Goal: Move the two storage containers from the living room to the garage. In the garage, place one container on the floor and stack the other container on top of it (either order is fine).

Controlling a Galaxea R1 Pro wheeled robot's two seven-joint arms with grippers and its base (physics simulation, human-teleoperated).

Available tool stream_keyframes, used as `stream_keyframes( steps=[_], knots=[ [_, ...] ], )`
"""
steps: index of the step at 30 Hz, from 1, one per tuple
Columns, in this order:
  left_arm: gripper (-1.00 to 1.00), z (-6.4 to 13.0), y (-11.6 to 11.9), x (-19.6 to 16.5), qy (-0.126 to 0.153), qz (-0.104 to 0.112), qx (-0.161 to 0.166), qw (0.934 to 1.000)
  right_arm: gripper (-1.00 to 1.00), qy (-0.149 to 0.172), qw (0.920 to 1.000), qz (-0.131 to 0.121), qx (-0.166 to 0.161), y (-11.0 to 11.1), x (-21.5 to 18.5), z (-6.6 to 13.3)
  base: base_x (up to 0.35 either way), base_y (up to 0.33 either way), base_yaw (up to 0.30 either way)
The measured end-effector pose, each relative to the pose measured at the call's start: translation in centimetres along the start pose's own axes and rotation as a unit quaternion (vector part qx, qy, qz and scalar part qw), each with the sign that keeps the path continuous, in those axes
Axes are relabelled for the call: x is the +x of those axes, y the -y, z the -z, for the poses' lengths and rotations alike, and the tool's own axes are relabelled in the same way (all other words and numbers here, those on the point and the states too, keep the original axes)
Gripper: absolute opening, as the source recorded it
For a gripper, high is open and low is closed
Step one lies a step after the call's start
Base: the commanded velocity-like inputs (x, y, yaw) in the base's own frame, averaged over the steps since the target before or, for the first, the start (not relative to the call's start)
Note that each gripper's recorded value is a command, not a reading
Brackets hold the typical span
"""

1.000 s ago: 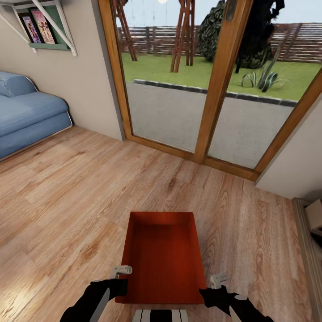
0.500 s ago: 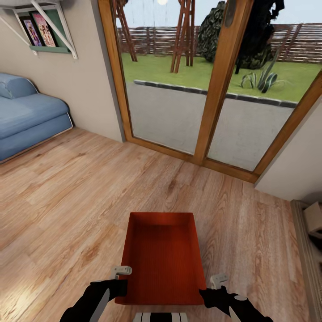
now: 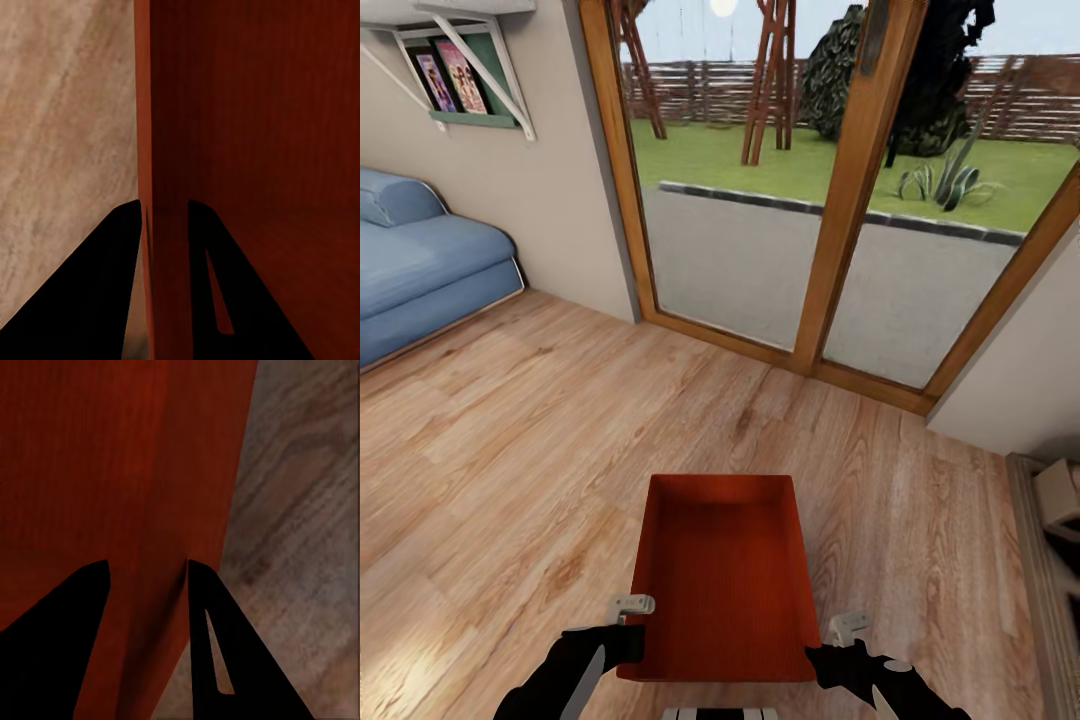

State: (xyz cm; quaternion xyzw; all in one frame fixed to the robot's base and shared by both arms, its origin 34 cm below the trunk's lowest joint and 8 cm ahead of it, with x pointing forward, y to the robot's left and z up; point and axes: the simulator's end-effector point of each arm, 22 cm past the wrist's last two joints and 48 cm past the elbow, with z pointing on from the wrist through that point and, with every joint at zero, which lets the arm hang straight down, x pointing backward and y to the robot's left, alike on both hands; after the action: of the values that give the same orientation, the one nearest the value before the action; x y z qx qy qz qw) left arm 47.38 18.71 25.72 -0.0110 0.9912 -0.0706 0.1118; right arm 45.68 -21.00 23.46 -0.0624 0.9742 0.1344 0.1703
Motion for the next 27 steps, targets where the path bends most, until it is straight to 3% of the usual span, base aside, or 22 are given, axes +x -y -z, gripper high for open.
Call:
stream_keyframes(
  steps=[22, 27],
  knots=[
    [-1.00, 4.3, 0.6, -2.0, 0.000, 0.001, 0.000, 1.0000, -1.00, 0.000, 1.0000, 0.000, 0.000, -1.0, -2.6, 4.0, 0.000, 0.000, 0.000],
    [-1.00, 5.3, 0.8, -2.4, 0.000, 0.001, 0.000, 1.0000, -1.00, 0.000, 1.0000, 0.000, 0.000, -1.2, -3.1, 4.8, 0.000, 0.000, 0.154]
  ],
)
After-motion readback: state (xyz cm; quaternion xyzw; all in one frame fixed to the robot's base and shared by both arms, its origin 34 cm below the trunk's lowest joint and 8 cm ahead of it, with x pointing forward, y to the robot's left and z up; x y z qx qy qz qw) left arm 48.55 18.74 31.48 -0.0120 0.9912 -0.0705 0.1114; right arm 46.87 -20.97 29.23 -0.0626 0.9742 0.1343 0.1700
